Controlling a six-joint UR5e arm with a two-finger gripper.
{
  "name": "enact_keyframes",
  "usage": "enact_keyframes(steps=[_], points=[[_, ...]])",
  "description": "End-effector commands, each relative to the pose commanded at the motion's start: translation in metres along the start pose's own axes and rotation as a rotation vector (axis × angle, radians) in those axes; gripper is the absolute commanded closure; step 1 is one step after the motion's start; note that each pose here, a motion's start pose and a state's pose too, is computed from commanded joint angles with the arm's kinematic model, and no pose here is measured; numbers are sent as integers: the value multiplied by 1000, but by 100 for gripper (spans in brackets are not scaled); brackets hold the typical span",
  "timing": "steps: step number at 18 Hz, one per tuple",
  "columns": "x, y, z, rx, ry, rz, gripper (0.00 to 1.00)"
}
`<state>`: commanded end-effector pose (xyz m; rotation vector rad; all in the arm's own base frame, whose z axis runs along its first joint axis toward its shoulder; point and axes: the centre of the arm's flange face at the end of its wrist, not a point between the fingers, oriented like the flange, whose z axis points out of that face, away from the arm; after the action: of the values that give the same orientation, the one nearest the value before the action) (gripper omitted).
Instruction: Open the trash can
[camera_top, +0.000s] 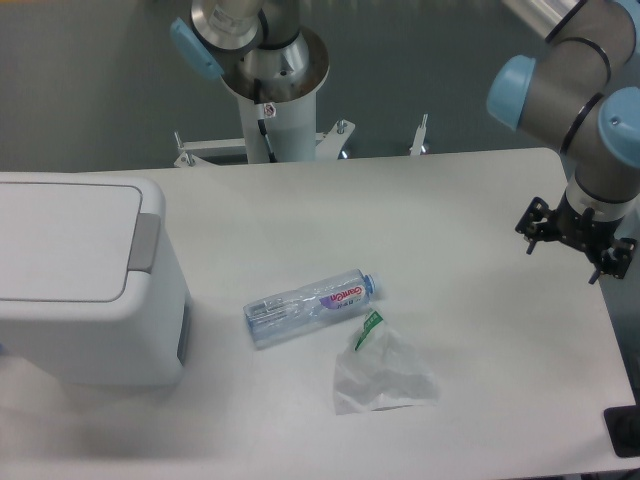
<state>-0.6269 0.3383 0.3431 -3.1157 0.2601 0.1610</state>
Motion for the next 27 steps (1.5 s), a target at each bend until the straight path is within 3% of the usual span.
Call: enact_keyframes(steps=[11, 19, 25, 27], points=[[5, 1, -2, -25, 2, -4, 0], [18, -21, -13, -91, -12, 20, 0], [39, -46, -27, -70, 15, -101, 0], [44, -55, -29, 8, 53, -182, 0]])
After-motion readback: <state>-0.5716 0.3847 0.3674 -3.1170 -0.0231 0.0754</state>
